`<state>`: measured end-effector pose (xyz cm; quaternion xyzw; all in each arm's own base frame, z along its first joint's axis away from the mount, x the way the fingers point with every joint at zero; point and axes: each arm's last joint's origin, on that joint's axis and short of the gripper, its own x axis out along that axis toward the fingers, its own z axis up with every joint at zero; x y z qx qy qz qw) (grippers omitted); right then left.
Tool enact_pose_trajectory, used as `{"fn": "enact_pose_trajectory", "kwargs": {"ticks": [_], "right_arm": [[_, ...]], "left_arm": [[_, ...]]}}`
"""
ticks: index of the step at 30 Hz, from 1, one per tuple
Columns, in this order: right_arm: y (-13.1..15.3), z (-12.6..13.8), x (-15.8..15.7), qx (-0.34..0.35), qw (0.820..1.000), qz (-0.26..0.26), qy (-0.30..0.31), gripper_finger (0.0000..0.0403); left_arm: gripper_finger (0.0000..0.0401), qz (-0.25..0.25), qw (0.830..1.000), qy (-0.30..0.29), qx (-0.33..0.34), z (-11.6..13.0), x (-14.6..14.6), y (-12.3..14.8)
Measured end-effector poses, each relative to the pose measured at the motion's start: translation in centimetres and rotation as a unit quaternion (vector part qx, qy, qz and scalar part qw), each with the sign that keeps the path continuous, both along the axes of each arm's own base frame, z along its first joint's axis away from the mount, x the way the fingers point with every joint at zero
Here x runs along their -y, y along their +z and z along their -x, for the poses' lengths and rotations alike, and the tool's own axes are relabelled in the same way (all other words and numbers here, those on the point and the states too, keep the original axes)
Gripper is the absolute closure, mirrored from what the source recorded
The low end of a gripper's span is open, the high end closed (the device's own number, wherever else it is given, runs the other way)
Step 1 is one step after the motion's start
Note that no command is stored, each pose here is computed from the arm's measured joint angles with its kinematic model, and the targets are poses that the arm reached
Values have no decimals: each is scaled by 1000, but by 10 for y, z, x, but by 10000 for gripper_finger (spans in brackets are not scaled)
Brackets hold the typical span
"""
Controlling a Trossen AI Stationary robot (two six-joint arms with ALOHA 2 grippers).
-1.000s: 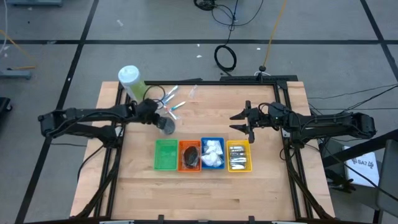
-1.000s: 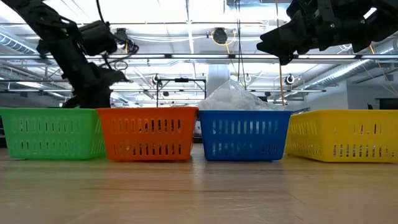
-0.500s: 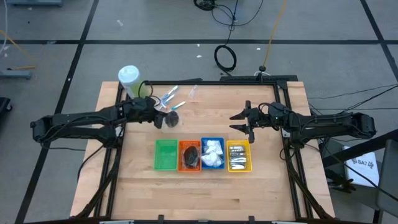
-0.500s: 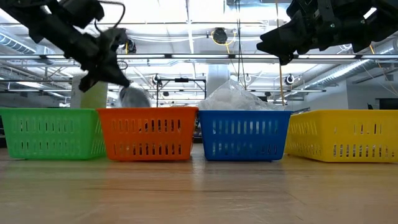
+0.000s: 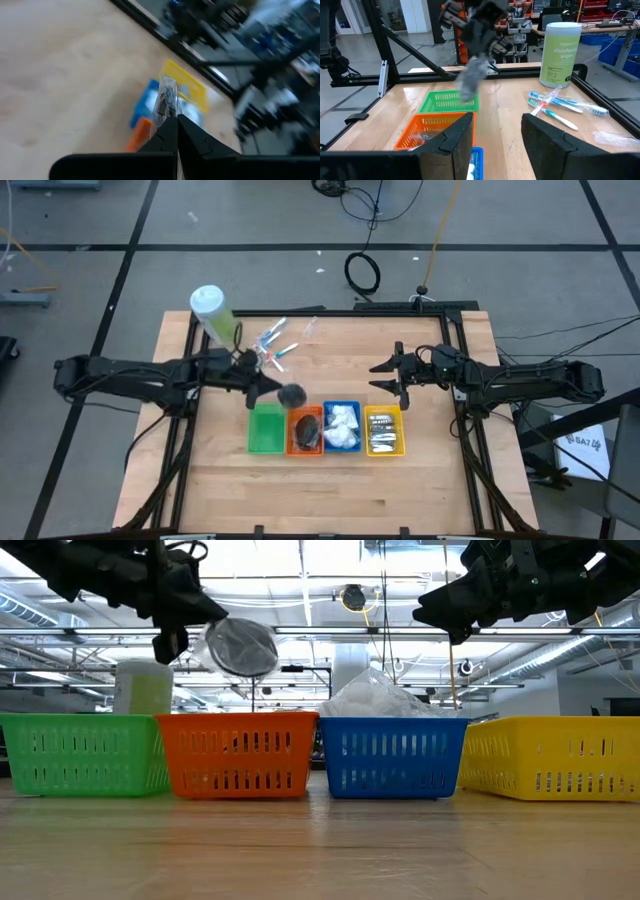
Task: Pick & Place Travel size toiletries
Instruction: Put the black mirror into the orange basket
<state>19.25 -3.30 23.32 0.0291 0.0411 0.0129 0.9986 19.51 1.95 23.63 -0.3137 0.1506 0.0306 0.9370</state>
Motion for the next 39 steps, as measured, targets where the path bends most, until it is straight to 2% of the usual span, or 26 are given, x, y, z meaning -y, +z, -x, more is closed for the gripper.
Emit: {"fn": "enact_pose_trajectory", "kwargs": {"ticks": [8, 15, 19, 28, 33, 39], "right_arm": [[0, 0, 0, 0, 1000, 0, -1, 248], [0, 0, 0, 0, 1000, 0, -1, 248], [0, 0, 0, 0, 1000, 0, -1, 248], [0, 0, 0, 0, 1000, 0, -1, 248], [0, 0, 0, 0, 1000, 0, -1, 248], [0, 0, 0, 0, 1000, 0, -1, 248]], "left_arm": [[401, 18, 996, -71, -46, -24, 28, -24], [401, 50, 991, -115, -49, -46, 40, -45], [401, 56, 989, -106, -83, -51, 40, -60], [401, 34, 989, -46, -136, -59, 35, -86], [390, 48, 989, -26, -135, -61, 29, -87], [355, 58, 992, -13, -113, -63, 24, -83]]}}
